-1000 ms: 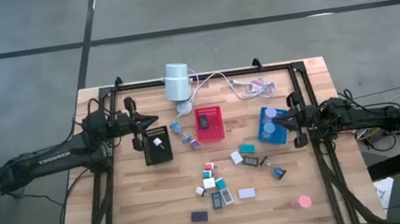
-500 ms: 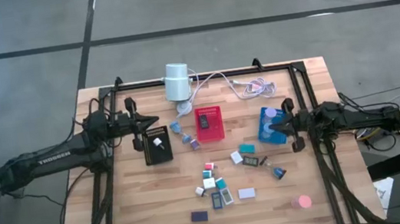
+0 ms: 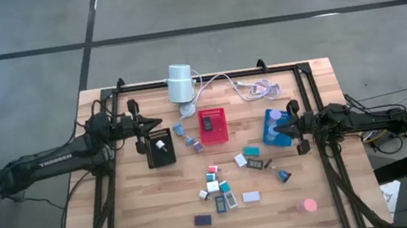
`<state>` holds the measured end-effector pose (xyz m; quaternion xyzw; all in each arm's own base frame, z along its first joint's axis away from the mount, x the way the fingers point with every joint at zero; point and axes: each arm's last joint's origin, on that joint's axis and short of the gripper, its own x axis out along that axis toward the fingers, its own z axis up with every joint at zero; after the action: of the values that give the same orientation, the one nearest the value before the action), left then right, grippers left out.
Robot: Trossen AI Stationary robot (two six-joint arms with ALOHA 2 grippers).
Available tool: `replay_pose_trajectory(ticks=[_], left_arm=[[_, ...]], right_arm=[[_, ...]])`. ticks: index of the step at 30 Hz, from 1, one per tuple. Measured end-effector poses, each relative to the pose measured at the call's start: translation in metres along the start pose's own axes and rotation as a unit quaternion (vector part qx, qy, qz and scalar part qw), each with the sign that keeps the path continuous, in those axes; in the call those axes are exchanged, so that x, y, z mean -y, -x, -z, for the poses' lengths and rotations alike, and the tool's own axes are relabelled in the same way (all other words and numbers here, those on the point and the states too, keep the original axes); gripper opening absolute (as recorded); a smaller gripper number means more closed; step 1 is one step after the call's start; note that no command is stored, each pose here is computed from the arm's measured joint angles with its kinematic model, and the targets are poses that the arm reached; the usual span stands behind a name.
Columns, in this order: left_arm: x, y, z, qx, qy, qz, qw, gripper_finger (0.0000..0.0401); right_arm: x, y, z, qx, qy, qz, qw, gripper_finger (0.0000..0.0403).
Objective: Pick & Place Office items
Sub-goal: Put the right white digital clock into the red basket
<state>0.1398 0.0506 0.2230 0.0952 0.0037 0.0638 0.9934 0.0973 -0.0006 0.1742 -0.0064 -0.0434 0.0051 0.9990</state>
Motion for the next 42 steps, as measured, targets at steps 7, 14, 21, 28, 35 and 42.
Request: replay_pose_trajectory(ticks=[7, 14, 21, 28, 35, 42], left_arm=[[0.000, 0.000, 0.000, 0.000, 0.004, 0.000, 1.000, 0.0009], [0.000, 0.000, 0.000, 0.000, 0.006, 0.000, 1.000, 0.0009], [0.000, 0.000, 0.000, 0.000, 0.010, 0.000, 1.000, 0.0009], [0.000, 0.000, -0.001, 0.004, 0.003, -0.001, 1.000, 0.0009], [0.000, 0.000, -0.001, 0.005, -0.007, -0.001, 1.000, 0.0009], [0.000, 0.000, -0.002, 0.011, -0.013, -0.002, 1.000, 0.0009]], right_arm=[[0.000, 0.000, 0.000, 0.000, 0.010, 0.000, 1.000, 0.0012], [0.000, 0.000, 0.000, -0.001, 0.013, 0.000, 1.000, 0.0012], [0.000, 0.002, -0.020, 0.045, 0.011, 0.001, 0.999, 0.0012], [0.001, -0.003, -0.061, -0.040, -0.013, 0.000, 0.999, 0.0012], [0.002, -0.030, -0.094, -0.199, -0.071, 0.011, 0.977, 0.0012], [-0.009, -0.073, -0.116, -0.286, -0.096, -0.011, 0.953, 0.0013]])
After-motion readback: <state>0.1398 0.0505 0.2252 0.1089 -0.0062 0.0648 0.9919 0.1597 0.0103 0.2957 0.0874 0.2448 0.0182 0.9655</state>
